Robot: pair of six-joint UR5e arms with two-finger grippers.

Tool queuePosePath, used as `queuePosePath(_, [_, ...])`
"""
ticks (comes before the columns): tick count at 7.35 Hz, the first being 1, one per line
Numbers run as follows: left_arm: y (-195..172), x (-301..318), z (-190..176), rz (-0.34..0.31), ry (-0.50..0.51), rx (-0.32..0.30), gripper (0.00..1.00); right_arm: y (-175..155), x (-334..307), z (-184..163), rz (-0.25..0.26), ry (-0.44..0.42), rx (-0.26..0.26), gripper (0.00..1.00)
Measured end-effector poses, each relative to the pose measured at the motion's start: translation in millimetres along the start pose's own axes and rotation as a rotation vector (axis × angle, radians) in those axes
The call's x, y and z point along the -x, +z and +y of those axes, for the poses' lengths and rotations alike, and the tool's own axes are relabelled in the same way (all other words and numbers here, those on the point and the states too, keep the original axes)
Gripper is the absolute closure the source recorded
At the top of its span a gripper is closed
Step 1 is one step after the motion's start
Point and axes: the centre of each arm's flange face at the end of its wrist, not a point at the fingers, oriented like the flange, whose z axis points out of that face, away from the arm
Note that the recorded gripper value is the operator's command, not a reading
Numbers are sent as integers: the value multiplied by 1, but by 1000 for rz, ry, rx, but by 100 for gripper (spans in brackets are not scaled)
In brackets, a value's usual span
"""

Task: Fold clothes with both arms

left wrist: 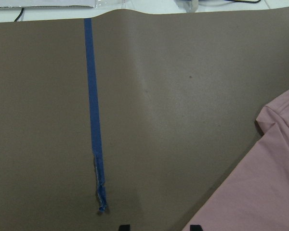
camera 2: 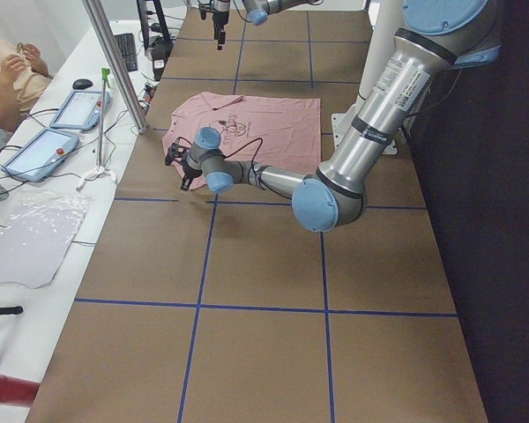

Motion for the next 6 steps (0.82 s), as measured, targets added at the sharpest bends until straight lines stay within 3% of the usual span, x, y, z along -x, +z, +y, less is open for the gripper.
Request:
queuePosePath(4, [15, -12, 6, -20, 7, -4, 65, 1, -2, 2, 2, 3, 2, 0])
queuePosePath(6, [18, -16, 11, -16, 10, 1, 65, 1, -2, 2, 4, 9, 1, 0])
